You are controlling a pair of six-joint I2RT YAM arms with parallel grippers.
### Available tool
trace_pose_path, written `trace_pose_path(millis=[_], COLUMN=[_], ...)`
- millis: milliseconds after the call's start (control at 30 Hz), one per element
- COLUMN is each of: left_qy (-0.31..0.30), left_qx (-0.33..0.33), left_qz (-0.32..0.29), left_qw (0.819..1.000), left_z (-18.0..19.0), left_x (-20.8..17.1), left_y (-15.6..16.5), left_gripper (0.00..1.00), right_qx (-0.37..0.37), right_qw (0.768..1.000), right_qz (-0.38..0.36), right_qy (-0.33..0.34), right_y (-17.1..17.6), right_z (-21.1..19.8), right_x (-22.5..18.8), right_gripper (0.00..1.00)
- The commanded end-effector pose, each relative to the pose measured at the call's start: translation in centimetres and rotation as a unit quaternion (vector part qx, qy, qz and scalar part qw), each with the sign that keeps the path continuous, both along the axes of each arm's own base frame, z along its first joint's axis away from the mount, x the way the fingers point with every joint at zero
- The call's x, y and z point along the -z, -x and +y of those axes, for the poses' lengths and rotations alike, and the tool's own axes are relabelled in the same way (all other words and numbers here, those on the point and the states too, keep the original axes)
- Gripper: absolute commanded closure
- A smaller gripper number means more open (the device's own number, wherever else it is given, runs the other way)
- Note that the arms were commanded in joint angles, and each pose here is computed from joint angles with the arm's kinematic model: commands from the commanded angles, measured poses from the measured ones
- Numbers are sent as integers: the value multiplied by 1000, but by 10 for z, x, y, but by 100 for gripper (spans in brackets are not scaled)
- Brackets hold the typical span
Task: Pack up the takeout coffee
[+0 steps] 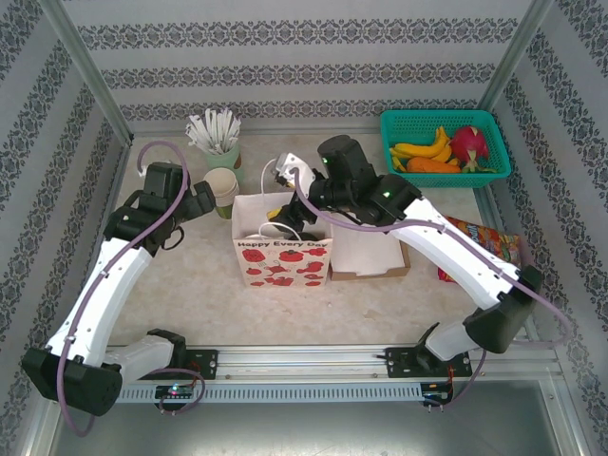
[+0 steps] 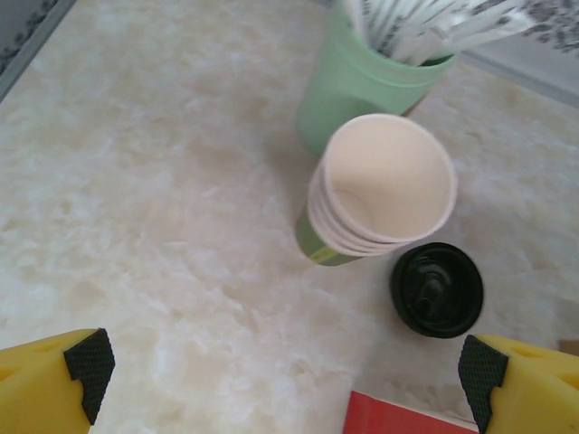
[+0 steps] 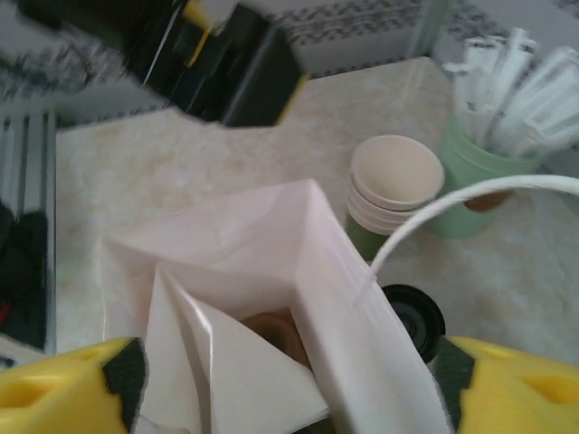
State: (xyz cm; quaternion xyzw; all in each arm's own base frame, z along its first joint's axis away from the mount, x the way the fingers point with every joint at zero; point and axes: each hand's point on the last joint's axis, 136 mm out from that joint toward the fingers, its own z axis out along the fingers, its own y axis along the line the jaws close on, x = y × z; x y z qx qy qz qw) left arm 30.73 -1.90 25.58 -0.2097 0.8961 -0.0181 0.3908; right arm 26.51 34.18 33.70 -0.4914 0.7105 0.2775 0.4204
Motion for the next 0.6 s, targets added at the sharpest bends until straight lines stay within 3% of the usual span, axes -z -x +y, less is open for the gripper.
trace_pose_path(millis=[0, 133, 233, 400, 567], left_qy=[5, 43, 79, 137, 162], left_qx=[-51, -32, -19, 0, 16], left_qz=[16, 42, 71, 110, 112], left_qw=[999, 998, 994, 984, 980], left_z=[14, -1, -15, -39, -53], left_x=[12, 34, 56, 88, 96], left_y=[15, 17, 17, 15, 6], left_gripper=[0, 0, 0, 0, 0], right_qx=[93, 213, 313, 464, 579], right_qw=[995, 976, 949, 883, 813], right_qz=[3, 2, -21, -50, -21], right_qy=[-27, -31, -33, -46, -63], right_y=[-10, -28, -43, -59, -61], right_z=[-22, -54, -89, -162, -237], right_x=[-19, -23, -24, -17, 18], right_gripper=[2, 2, 2, 2, 2])
